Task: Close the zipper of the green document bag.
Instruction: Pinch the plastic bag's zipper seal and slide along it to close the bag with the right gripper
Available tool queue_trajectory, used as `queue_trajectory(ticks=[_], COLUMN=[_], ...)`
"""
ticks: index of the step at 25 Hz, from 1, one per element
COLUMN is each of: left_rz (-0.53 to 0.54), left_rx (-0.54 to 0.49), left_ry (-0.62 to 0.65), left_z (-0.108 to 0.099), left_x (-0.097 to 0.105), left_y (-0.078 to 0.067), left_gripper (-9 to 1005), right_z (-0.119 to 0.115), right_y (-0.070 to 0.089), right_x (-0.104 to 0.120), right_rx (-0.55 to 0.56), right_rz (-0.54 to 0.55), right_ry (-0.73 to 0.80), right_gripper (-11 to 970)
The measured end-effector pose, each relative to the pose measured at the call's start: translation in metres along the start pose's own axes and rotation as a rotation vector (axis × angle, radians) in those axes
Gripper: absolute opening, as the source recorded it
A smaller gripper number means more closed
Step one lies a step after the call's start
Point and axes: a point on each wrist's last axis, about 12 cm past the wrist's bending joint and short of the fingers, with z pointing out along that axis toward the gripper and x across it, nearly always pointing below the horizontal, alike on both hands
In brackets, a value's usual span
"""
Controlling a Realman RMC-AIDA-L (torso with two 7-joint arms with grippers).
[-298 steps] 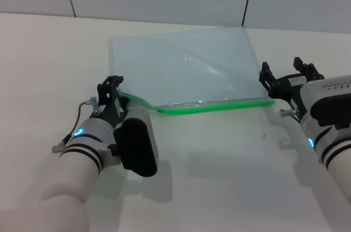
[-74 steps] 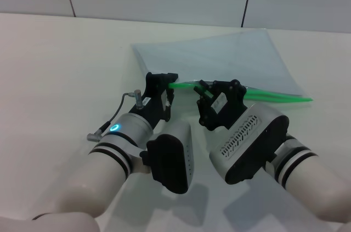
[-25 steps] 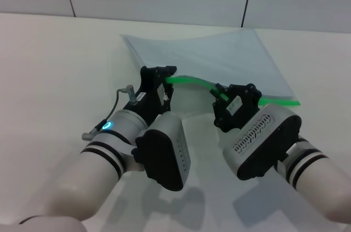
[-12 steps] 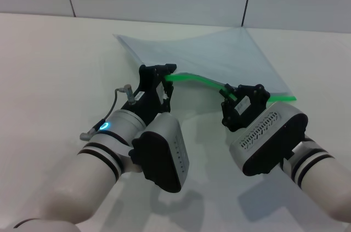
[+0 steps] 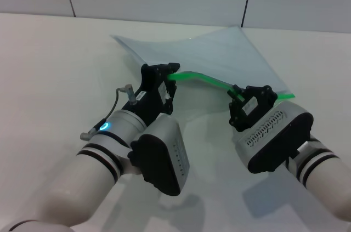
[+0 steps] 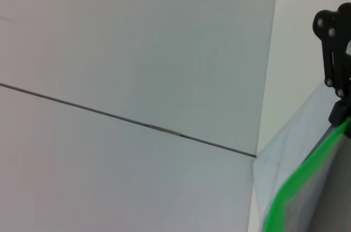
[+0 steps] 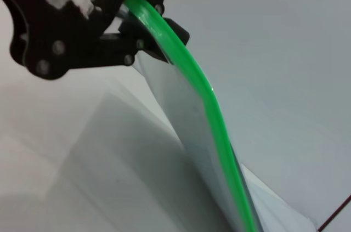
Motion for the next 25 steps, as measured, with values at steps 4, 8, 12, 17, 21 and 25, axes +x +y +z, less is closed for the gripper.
queue_trajectory(ticks=[4,8,12,17,21,25], left_rz=[0.001,0.003,0.010,0.012,0.015,0.019], left_rx=[-0.001,-0.002,-0.004,-0.006,-0.005,-0.004], left_ry=[-0.003,-0.007,-0.014,-0.025,-0.035,-0.041], left_z=[-0.001,-0.001,-0.001,-0.002,-0.004,-0.004], left_x=[0.000,-0.001,-0.001,-0.002,-0.003,-0.003], left_y=[0.000,0.000,0.001,0.002,0.002,0.002], left_gripper=[55,55,55,55,55,55], right_z=[0.000,0.000,0.000,0.001,0.001,0.001], right_y=[-0.002,-0.005,-0.008,-0.013,-0.017,-0.021], right_x=[0.004,0.008,0.011,0.015,0.019,0.023], right_rx=[0.007,0.019,0.028,0.047,0.058,0.069], right_rz=[-0.003,0.003,-0.001,0.005,0.000,0.005], right_ry=[0.012,0.029,0.040,0.054,0.066,0.079], right_gripper=[87,88,87,87,88,88])
